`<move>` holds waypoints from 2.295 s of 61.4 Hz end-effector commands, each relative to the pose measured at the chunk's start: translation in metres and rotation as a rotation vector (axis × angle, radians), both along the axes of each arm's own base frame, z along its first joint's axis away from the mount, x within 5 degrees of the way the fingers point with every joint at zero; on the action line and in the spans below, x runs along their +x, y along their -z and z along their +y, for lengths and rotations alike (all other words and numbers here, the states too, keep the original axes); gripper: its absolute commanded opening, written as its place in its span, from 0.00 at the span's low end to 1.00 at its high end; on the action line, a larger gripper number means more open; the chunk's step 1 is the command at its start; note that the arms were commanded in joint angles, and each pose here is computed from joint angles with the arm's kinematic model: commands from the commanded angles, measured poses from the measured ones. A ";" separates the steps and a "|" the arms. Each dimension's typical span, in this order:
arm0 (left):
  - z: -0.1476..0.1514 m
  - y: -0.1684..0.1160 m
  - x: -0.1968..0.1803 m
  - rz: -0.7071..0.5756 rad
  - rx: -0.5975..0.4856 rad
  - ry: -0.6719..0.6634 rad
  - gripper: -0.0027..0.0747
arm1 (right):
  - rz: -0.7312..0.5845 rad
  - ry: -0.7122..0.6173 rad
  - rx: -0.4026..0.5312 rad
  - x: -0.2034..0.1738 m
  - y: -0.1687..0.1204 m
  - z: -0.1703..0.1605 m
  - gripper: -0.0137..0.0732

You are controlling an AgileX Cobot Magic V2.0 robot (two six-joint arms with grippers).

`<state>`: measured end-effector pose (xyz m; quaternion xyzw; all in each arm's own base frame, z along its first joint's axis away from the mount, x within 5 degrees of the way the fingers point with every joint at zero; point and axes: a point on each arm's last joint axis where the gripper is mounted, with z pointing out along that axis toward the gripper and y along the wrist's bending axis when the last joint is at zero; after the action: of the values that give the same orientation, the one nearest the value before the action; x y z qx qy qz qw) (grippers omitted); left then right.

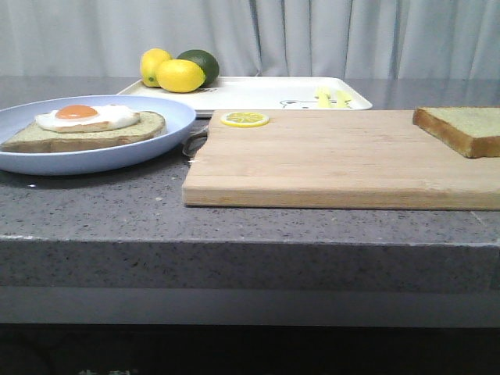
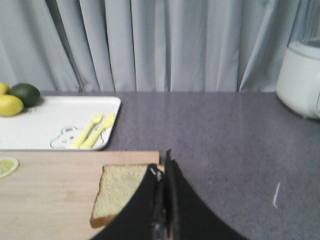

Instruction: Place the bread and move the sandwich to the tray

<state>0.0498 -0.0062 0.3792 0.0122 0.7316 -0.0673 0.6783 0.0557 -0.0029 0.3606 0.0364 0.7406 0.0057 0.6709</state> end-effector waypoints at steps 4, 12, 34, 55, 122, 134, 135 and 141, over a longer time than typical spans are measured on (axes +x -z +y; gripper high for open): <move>-0.002 -0.009 0.017 0.005 -0.018 0.002 0.01 | 0.058 0.010 -0.021 0.019 -0.005 -0.002 0.02; -0.003 -0.005 0.029 0.051 -0.014 0.001 0.01 | 0.148 0.010 -0.018 0.034 0.003 -0.002 0.02; -0.003 0.001 0.047 0.112 0.033 -0.015 0.03 | 0.296 0.018 -0.032 0.052 0.017 -0.004 0.08; -0.003 0.002 0.047 0.121 0.048 -0.020 0.65 | 0.334 0.025 -0.045 0.052 0.020 -0.005 0.69; -0.028 0.007 0.042 0.130 0.070 0.247 0.65 | 0.908 -0.075 0.058 0.155 -0.010 -0.021 0.65; -0.028 0.007 0.042 0.132 0.070 0.247 0.65 | 0.894 -0.077 0.320 0.175 0.007 -0.071 0.61; -0.028 0.007 0.042 0.132 0.071 0.246 0.65 | 0.888 -0.081 0.341 0.177 0.009 -0.074 0.61; -0.028 0.007 0.042 0.131 0.077 0.244 0.65 | 0.836 -0.124 0.462 0.188 0.019 -0.095 0.61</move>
<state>0.0898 -0.0326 0.3579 0.1227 0.7975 -0.1140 0.5797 0.2357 -0.0842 0.3308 0.1303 0.9530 0.1459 0.2314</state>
